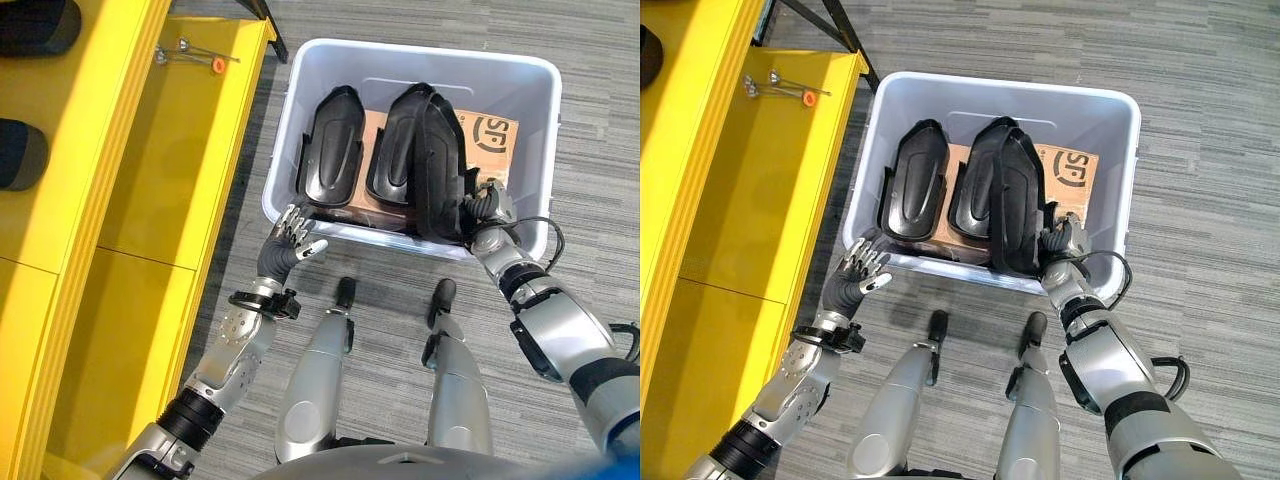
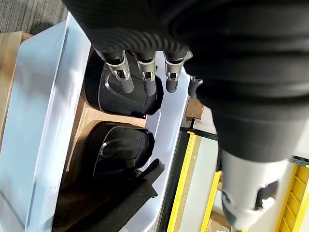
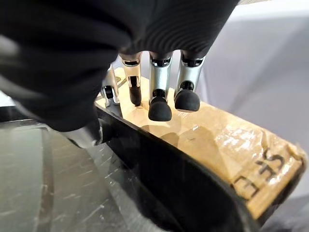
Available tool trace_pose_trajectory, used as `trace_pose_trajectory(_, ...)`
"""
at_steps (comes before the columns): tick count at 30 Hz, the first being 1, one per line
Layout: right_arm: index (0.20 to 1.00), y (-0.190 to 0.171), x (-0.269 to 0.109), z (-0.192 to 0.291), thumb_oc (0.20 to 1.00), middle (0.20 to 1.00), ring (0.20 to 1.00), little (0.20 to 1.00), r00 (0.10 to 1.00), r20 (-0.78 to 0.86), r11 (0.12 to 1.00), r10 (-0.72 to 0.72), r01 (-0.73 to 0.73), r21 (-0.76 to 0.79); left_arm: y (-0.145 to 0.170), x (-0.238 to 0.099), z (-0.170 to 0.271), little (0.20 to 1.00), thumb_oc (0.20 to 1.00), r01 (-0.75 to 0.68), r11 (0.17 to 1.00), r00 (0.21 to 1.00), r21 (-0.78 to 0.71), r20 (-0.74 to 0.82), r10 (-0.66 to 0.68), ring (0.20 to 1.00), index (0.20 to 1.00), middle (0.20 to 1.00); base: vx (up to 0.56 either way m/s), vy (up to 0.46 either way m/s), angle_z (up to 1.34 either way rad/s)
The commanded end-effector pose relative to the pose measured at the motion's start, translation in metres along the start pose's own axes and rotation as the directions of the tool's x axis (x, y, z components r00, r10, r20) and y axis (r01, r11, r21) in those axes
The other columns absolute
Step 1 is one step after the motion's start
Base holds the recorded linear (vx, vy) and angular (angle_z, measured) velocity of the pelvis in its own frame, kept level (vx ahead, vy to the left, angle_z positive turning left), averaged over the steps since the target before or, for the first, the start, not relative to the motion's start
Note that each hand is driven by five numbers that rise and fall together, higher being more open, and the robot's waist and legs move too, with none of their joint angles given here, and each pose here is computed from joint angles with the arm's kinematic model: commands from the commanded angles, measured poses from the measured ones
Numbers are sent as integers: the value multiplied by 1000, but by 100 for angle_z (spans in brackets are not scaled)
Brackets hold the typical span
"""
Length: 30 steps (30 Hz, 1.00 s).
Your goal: Move parts from the plastic box to the shelf.
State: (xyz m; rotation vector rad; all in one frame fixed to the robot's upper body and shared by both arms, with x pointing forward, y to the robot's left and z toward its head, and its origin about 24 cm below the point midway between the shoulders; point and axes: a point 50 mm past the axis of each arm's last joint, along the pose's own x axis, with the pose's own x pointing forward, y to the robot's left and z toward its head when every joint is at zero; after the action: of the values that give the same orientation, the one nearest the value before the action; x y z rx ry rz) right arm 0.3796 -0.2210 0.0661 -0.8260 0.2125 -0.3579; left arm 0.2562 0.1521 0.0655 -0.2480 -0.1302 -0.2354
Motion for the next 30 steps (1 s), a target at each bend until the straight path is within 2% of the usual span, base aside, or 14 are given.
trace_pose_trajectory(1,200,14,-12,23,200,200,200,200,994,112,971,10,-36,234,0,-2,27,1000,1000,34,999,993,37,109,-38,1000,1000,1000,2,-16,3)
trace_pose_trajectory(5,200,5,-31,56,200,200,200,200,949,303,928,-85,-35,370,9,-7,28,1000,1000,-28,999,993,38,112,23,1000,1000,1000,5,-9,-3)
trace_pose_trajectory(13,200,-13,-60,65,200,200,200,200,882,428,878,-197,-35,477,16,-17,21,1000,1000,-54,998,996,41,70,51,1000,1000,1000,7,-4,-1)
trace_pose_trajectory(23,200,-23,-87,67,200,200,200,200,827,517,838,-223,-108,534,25,-31,9,1000,1000,-100,994,995,44,8,99,1000,1000,1000,45,-25,-3)
trace_pose_trajectory(24,200,-22,-96,64,200,200,200,200,825,528,801,-199,-173,573,29,-37,5,1000,1000,-124,991,992,49,-14,125,1000,1000,1000,83,-61,-3)
trace_pose_trajectory(30,200,-23,-106,59,200,200,200,200,820,548,773,-167,-236,589,36,-46,0,1000,1000,-167,984,985,56,-41,169,1000,1000,1000,54,-31,-1)
